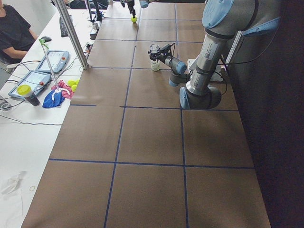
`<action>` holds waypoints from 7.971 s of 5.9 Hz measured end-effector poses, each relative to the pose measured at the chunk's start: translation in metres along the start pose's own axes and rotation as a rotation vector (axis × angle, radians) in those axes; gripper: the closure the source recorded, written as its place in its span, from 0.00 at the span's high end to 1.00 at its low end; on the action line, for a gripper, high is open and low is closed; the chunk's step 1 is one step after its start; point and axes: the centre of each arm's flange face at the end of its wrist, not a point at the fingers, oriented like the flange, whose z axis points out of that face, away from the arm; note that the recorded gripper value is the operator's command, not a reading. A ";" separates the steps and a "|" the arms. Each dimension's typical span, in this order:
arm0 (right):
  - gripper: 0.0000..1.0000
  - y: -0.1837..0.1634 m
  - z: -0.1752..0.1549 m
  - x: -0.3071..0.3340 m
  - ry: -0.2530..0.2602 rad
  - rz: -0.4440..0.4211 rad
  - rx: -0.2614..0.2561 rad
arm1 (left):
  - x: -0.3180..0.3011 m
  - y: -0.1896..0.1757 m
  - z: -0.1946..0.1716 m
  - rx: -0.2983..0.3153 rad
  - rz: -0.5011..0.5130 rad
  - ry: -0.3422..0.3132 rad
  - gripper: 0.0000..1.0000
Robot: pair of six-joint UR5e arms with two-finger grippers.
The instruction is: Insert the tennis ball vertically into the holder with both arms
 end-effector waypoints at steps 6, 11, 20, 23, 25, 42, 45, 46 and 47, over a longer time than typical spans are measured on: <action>0.00 -0.007 0.029 -0.020 0.054 -0.075 -0.037 | -0.001 0.001 -0.001 -0.002 0.002 -0.001 0.89; 0.01 -0.045 -0.233 -0.309 -0.156 0.094 0.134 | -0.001 0.001 0.000 -0.004 0.003 -0.001 0.89; 0.97 -0.070 -0.275 -0.639 -0.476 0.383 0.246 | 0.005 0.003 0.000 -0.009 0.001 0.003 0.89; 0.99 -0.067 -0.267 -0.646 -0.463 0.380 0.249 | 0.007 0.003 0.000 -0.010 -0.001 0.005 0.90; 0.99 -0.066 -0.264 -0.647 -0.460 0.380 0.245 | 0.006 0.003 0.000 -0.009 -0.001 0.004 0.95; 1.00 0.039 -0.189 -0.058 -0.098 0.394 0.185 | -0.460 -0.170 -0.149 -0.914 -0.264 -0.502 1.00; 1.00 0.076 -0.164 -0.012 -0.100 0.488 0.141 | -0.556 -0.198 -0.256 -1.227 -0.266 -0.560 1.00; 1.00 0.085 -0.157 -0.007 -0.103 0.504 0.127 | -0.573 -0.210 -0.278 -1.288 -0.347 -0.597 1.00; 1.00 0.091 -0.151 -0.005 -0.105 0.514 0.115 | -0.581 -0.220 -0.295 -1.309 -0.433 -0.611 1.00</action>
